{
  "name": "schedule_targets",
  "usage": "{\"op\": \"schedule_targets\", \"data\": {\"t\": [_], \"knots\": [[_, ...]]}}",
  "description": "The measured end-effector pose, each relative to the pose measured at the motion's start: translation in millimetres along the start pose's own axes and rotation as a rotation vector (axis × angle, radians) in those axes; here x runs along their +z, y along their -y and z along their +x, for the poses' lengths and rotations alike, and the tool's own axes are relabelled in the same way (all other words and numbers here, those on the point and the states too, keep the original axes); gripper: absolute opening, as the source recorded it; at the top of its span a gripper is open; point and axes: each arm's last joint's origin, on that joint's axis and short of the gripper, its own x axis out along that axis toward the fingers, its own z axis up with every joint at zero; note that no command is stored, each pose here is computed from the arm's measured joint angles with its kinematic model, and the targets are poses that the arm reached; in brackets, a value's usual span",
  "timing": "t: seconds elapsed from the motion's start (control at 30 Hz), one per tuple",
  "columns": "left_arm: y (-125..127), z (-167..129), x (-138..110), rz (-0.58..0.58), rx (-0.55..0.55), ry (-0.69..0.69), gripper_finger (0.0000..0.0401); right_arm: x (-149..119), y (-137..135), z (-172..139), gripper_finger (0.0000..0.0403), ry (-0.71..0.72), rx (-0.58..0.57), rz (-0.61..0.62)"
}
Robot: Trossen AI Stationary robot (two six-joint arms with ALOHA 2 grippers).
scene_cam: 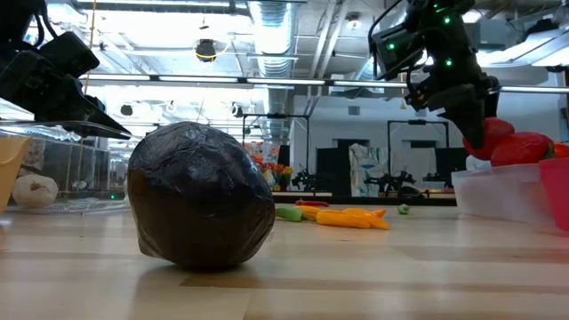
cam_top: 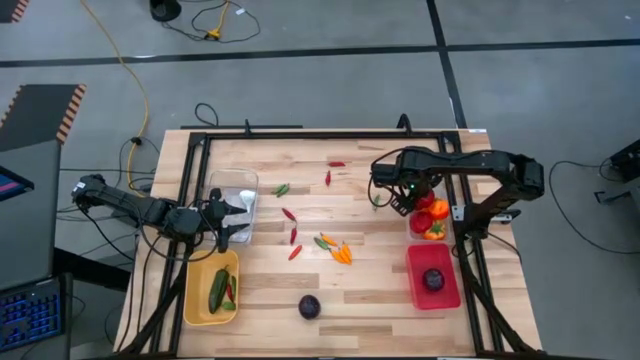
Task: Sort produce into baskets
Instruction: Put the red tomato into the right transparent bin
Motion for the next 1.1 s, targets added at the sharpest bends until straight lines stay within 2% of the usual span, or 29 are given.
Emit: {"op": "schedule_targets", "data": {"t": [0.2,0.5,0.93,1.1], "knots": [[0,0,0,0.000,0.000,0.000,0.0196,0,0,0,0.0355,-0.002,0.001,0.000],[0,0,0,0.000,0.000,0.000,0.0196,0,0,0,0.0398,-0.005,0.000,-0.001],[0,0,0,0.000,0.000,0.000,0.0196,-4,3,0,0.0385,-0.046,-0.029,-0.012],[0,0,0,0.000,0.000,0.000,0.0196,-2,2,-13,0.0385,0.003,0.002,-0.009]]}}
